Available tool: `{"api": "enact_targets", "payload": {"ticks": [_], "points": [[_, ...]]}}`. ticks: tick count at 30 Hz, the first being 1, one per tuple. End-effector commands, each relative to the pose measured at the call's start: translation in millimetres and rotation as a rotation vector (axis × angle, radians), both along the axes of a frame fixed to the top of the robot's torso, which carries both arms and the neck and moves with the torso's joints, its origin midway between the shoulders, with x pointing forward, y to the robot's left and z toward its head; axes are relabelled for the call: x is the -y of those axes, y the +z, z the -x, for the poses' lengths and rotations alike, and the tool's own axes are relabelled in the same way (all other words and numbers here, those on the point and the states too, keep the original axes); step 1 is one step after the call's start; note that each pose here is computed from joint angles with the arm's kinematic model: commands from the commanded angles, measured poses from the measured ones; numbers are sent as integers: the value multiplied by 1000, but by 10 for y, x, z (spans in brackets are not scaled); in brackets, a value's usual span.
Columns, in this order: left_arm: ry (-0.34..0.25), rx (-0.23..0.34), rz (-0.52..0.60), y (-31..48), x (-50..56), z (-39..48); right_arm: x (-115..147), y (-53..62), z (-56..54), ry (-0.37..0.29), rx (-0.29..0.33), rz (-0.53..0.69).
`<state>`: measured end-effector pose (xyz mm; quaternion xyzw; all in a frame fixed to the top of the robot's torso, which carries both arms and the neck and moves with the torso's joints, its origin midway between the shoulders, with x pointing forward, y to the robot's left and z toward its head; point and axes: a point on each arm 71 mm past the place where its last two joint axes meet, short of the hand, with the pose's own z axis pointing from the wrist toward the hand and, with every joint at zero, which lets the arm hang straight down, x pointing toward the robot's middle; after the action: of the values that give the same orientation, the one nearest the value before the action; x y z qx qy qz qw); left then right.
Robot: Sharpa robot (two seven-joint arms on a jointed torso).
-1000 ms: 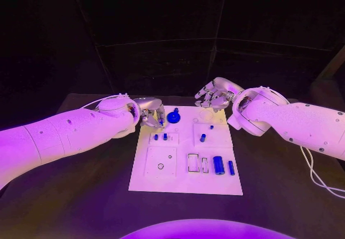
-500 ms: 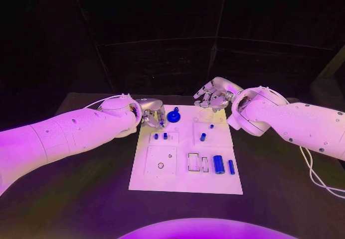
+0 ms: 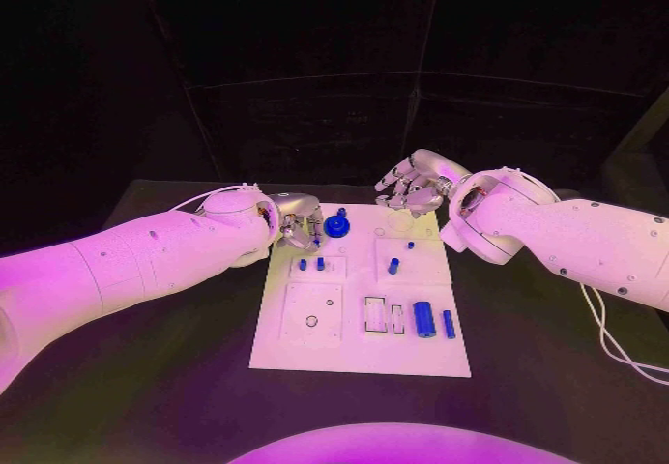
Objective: Assemble the parts on the task board
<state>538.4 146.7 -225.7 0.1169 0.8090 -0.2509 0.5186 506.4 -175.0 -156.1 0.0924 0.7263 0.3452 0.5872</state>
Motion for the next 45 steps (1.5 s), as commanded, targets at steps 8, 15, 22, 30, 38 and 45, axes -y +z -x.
{"api": "enact_targets", "payload": {"ticks": [8, 15, 22, 30, 38, 45], "points": [[8, -39, -29, -32, 9, -4, -20, 15, 1, 10, 6, -5], [7, -49, -36, -40, 12, -2, -17, 16, 1, 9, 7, -5], [17, -29, -24, -24, -7, -8, -11, 15, -1, 8, 7, -4], [22, 1, -2, 4, -16, -2, 16, 8, -18, 0, 6, -1], [54, 2, 14, 25, -150, 9, 61, -17, -37, 4, 15, 83], [151, 41, 208, 225, -462, -45, 208, -71, -92, 24, 60, 245]]}}
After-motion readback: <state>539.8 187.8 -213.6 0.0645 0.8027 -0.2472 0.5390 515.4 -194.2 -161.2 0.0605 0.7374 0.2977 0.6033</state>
